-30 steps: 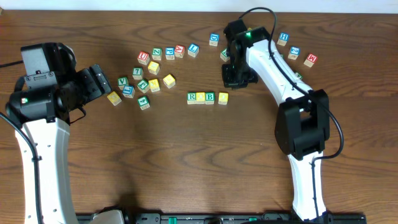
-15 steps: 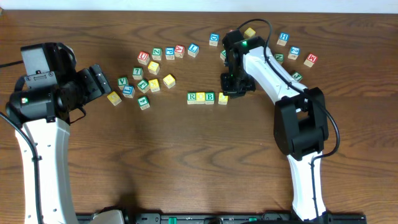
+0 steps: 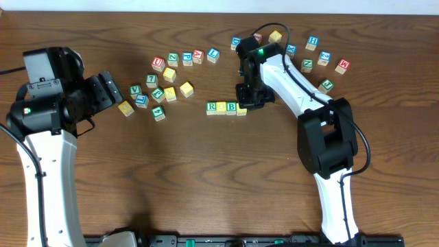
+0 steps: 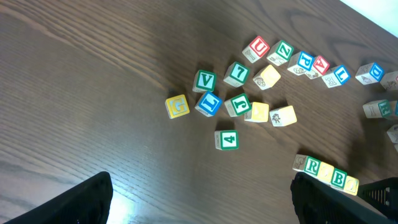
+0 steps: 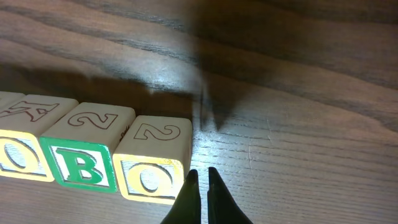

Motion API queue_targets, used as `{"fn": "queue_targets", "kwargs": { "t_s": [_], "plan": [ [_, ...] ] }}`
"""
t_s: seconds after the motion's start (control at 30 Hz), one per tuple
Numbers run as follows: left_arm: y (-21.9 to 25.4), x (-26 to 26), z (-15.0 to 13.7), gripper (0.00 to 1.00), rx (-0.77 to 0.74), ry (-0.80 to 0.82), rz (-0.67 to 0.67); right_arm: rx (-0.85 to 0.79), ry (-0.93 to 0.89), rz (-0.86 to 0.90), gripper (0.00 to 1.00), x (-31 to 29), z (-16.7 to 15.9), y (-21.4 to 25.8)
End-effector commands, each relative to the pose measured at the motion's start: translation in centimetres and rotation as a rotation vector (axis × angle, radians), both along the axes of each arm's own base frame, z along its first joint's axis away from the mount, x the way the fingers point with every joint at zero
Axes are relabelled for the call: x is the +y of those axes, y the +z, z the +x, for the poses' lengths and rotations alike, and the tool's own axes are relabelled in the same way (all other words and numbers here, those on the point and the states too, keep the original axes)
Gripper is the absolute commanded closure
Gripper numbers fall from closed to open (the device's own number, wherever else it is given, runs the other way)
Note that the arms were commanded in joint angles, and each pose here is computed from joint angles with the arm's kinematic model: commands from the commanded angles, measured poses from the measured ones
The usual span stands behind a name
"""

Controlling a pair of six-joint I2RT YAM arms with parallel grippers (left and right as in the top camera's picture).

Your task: Spell out ROBOT

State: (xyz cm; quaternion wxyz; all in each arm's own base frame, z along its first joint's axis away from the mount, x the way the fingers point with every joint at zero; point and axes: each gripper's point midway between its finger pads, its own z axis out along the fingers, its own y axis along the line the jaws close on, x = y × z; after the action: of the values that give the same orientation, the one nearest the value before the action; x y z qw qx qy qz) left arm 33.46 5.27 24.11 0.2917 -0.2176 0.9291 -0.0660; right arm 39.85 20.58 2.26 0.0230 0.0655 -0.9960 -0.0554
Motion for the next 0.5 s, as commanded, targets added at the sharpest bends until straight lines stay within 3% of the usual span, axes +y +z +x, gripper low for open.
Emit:
{"fn": "queue_targets", "kwargs": {
  "t_s": [0.0, 0.23, 0.47],
  "plan": [
    [-0.1, 0.3, 0.1, 0.1, 0.006, 0.019, 0.0, -0.015, -0.007, 0.021, 0.99, 0.4, 0.0, 0.9],
    [-0.1, 0.3, 0.1, 0.09, 0.006, 0.019, 0.0, -0.025, -0.019, 0.034, 0.99, 0.6, 0.3, 1.1],
    [-0.1, 0.3, 0.1, 0.1, 0.006, 0.019, 0.0, -0.115, -0.018, 0.073, 0.99, 1.2, 1.7, 5.0]
  ]
}}
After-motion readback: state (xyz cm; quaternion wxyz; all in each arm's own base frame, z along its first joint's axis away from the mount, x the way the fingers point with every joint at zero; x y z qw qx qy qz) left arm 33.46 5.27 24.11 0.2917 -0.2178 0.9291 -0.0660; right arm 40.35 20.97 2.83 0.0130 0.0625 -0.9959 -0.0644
